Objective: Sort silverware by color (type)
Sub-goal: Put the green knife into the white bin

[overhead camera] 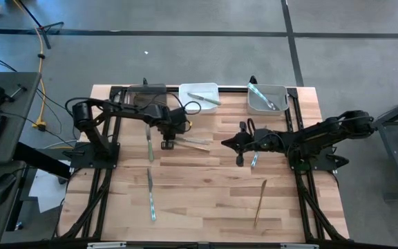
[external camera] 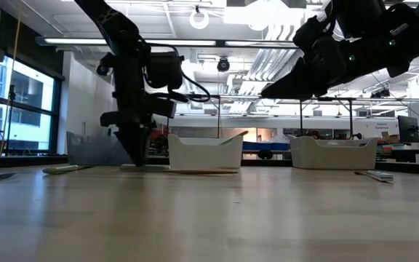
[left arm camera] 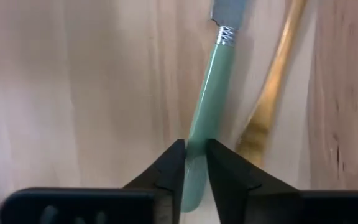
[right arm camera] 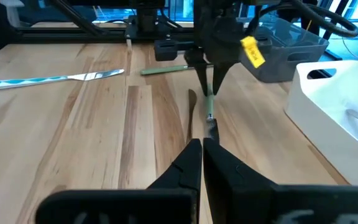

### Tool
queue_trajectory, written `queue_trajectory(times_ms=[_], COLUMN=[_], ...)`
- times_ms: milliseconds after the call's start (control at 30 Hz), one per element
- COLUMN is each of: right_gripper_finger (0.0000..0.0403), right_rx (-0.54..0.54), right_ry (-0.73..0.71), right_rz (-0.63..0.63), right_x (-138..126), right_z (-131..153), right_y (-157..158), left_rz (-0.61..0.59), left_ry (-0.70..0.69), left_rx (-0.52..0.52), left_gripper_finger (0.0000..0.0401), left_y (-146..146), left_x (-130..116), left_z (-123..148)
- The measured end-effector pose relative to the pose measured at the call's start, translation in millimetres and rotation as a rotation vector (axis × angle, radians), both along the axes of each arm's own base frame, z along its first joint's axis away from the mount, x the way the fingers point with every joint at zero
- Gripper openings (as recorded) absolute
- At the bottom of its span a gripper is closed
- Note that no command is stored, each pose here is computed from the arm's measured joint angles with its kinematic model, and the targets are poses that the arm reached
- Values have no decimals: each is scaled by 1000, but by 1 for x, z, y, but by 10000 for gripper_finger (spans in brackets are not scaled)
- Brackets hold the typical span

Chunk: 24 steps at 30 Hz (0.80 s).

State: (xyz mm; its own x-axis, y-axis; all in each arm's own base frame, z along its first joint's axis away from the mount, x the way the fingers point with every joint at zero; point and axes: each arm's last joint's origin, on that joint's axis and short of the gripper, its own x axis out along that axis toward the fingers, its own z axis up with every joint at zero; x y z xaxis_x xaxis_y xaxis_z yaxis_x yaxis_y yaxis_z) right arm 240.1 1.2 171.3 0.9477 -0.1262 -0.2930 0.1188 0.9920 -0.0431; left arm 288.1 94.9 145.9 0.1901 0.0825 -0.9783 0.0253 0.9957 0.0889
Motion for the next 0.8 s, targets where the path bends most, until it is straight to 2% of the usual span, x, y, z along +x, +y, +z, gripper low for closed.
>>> queue_trajectory(times_ms=[233,433,633,800], right_gripper_finger=[1,1,1,1], right_rx=[-7,-8,-8,-8], right_ry=[3,3,3,6], right_rz=[3,3,3,3], right_x=[0,0,0,0], right_z=[0,0,0,0], right_y=[0,0,0,0], left_rz=[-70,-18,39,18], left_ry=[73,107,126,156], left_rx=[84,69,36,-29], left_gripper_finger=[125,150,137,105], left_y=[-12,-6,6,10], left_x=[-1,-6,-7,-8], left_z=[-1,-1,-9,-20])
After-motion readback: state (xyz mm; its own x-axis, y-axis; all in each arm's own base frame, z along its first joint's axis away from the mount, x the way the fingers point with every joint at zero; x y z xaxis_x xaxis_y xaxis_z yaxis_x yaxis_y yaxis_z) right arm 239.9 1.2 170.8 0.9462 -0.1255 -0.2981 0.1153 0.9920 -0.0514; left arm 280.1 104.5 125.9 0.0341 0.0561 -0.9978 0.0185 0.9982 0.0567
